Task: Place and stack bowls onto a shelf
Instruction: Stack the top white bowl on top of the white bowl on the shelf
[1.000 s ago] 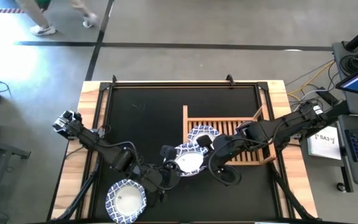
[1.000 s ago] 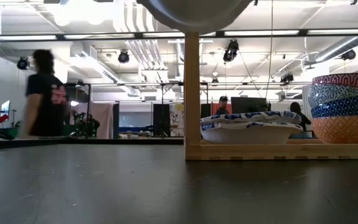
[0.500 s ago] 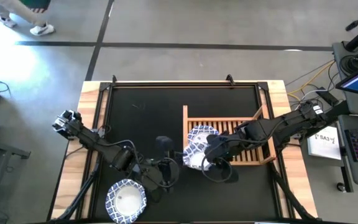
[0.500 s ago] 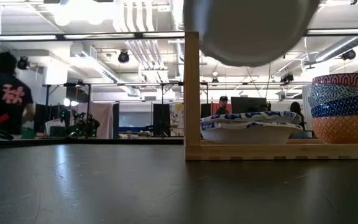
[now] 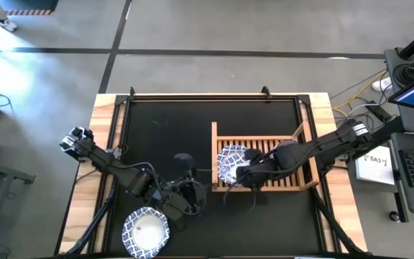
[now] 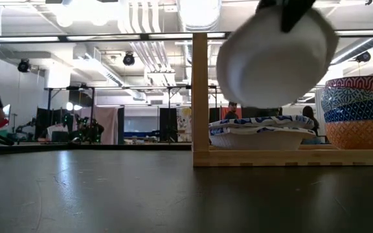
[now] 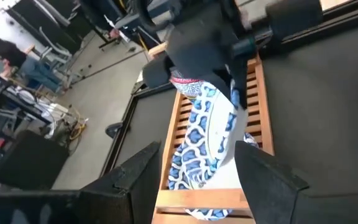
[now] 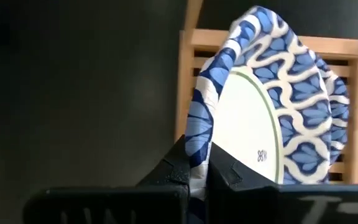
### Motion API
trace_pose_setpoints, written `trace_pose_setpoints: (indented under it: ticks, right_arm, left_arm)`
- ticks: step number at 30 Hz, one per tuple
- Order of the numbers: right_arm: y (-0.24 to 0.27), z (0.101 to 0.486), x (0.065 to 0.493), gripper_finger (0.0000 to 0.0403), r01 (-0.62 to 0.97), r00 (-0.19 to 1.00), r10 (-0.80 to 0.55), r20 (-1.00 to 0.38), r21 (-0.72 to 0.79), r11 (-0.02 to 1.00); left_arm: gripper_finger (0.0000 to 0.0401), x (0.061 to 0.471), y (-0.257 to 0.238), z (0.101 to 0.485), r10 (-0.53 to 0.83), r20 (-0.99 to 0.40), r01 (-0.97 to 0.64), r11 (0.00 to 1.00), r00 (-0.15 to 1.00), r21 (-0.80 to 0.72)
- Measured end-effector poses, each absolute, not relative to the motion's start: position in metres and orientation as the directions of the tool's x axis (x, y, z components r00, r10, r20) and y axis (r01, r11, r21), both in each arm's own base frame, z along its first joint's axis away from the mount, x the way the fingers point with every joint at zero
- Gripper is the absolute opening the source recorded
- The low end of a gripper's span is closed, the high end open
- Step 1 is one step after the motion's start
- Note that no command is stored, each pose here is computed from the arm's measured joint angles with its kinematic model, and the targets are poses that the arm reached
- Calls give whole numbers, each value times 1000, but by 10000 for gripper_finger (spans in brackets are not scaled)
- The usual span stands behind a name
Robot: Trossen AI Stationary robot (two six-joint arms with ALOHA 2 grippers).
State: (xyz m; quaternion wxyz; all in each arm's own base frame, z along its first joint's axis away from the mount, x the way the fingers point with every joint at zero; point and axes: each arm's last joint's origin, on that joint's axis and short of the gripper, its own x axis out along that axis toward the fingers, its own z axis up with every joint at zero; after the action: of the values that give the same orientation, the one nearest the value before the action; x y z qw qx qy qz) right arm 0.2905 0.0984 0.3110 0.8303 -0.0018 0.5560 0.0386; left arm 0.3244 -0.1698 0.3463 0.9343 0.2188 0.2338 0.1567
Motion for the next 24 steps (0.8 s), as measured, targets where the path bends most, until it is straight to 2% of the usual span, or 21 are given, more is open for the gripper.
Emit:
trace_pose_setpoints:
  ticks: [5,8,17,24]
  right_arm:
    - [98,290,304,8,-66,360,-106,-927,-139,988]
    - [98,278,312,8,-92,335,-161,-929,-202,975]
    - [95,242,332,13,-96,238,-198,-951,-226,969]
    - [87,232,339,67,-97,207,-213,-955,-237,967]
  left_arm:
    - [185,321,-168,346,402,-389,-203,864,829,461]
    - [185,318,-167,344,406,-410,-216,874,817,436]
    - [185,303,-168,330,402,-530,-219,901,746,375]
    - [185,294,-167,337,336,-632,-161,934,699,319]
